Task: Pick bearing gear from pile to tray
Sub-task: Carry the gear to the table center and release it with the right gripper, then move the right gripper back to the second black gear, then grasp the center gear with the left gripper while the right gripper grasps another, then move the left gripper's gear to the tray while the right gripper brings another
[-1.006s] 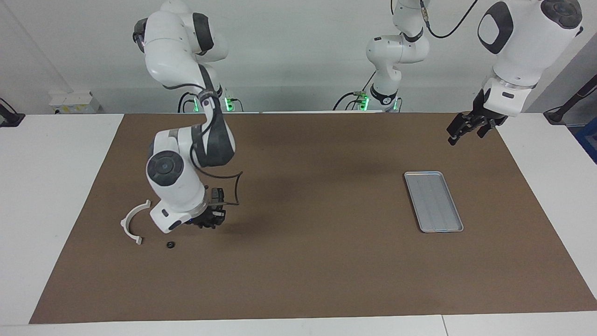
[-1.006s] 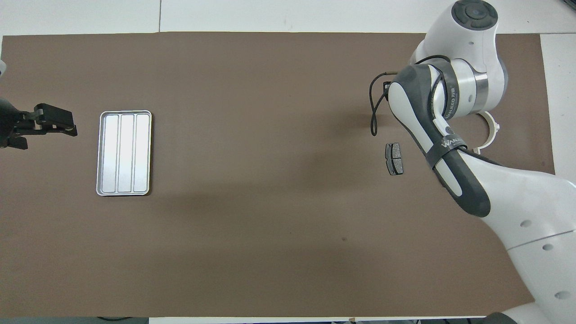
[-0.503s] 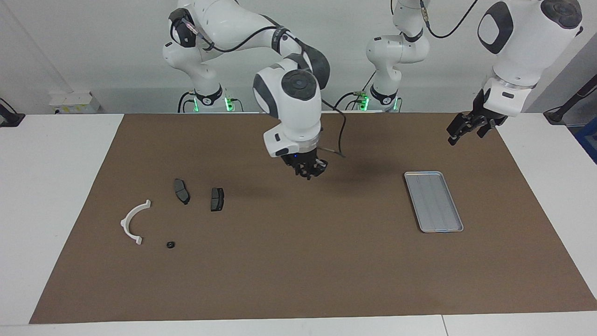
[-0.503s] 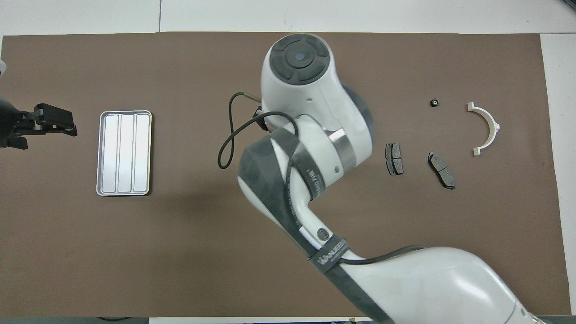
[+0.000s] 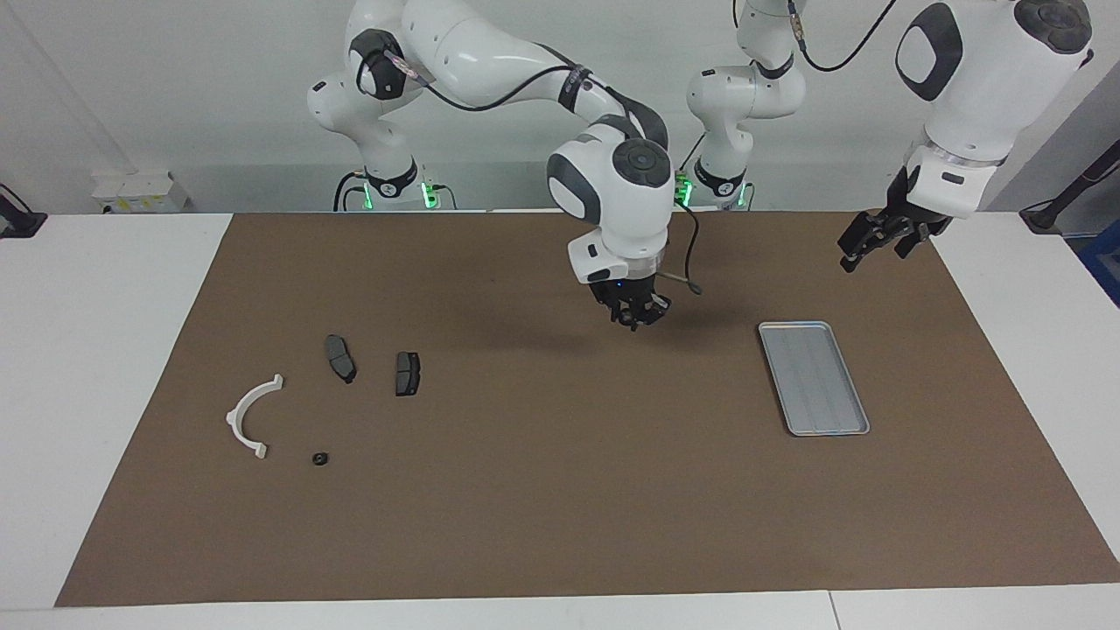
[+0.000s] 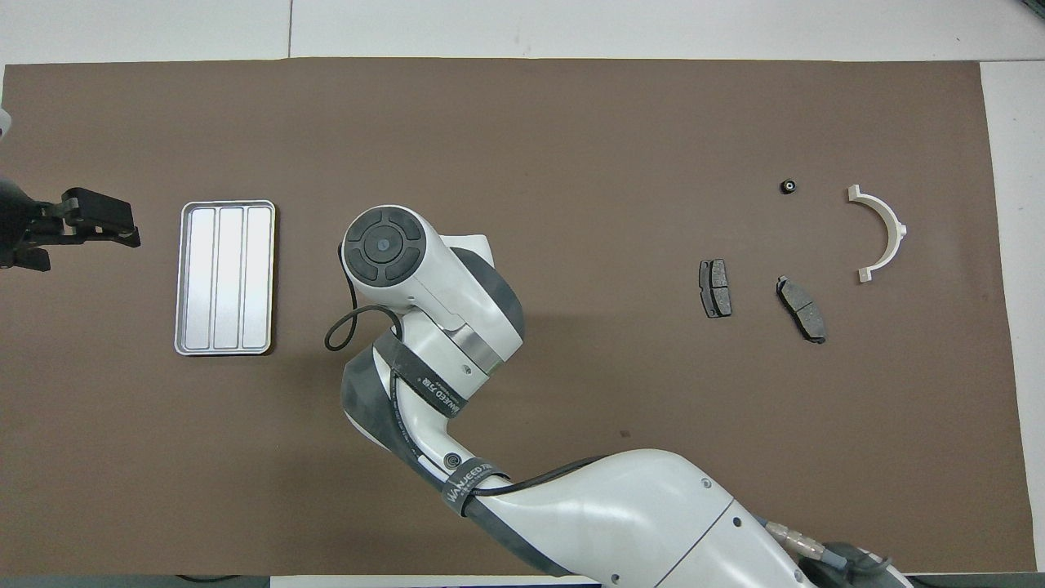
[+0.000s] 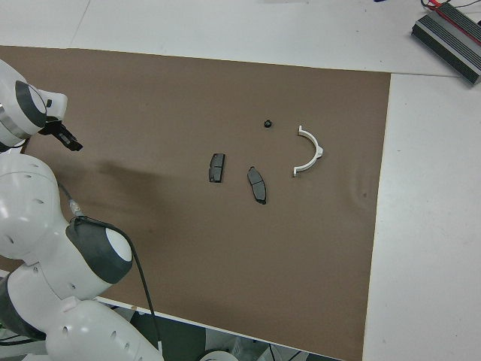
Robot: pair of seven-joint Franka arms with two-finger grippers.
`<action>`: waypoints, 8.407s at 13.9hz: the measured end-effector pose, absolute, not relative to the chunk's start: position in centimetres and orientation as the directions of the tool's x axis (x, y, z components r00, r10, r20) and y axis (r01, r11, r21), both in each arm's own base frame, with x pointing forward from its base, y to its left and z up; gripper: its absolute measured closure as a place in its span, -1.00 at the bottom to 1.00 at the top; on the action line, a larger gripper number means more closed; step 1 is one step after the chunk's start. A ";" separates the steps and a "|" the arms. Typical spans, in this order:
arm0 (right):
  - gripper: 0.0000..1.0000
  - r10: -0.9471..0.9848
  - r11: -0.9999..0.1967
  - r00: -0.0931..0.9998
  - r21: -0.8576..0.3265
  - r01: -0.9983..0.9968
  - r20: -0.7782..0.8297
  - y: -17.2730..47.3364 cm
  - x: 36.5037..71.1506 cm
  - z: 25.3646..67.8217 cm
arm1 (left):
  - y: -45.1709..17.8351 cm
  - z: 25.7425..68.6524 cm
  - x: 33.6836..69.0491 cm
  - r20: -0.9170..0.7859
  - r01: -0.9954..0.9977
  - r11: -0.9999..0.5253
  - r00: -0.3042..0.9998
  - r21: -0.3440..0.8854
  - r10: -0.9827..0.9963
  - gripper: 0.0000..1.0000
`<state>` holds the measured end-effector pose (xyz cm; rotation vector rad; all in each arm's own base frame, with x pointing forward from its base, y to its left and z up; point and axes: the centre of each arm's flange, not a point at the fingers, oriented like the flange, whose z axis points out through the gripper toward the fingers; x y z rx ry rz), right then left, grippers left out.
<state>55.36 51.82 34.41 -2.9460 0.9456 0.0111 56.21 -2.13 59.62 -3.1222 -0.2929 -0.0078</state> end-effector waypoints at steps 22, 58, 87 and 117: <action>-1.00 -0.277 -0.961 0.961 0.024 -0.277 0.021 28.1 67.4 49.5 | -2.1 59.6 56.2 0.002 0.186 -0.983 0.983 -0.006 0.186 -1.00; -0.42 0.053 -0.998 0.998 0.027 0.053 0.023 -2.5 71.8 28.2 | -26.2 38.5 56.5 0.031 0.372 -0.928 0.927 0.032 0.373 -1.00; 0.52 -0.137 -0.990 0.986 0.037 -0.134 -0.097 17.1 62.8 53.6 | -31.2 28.7 51.1 0.016 0.291 -0.957 0.957 0.011 0.291 -0.59; 0.52 -0.525 -0.851 0.849 0.024 -0.525 -0.061 45.9 53.3 44.0 | 0.9 31.2 55.4 -0.068 0.010 -1.000 0.998 0.004 0.009 0.30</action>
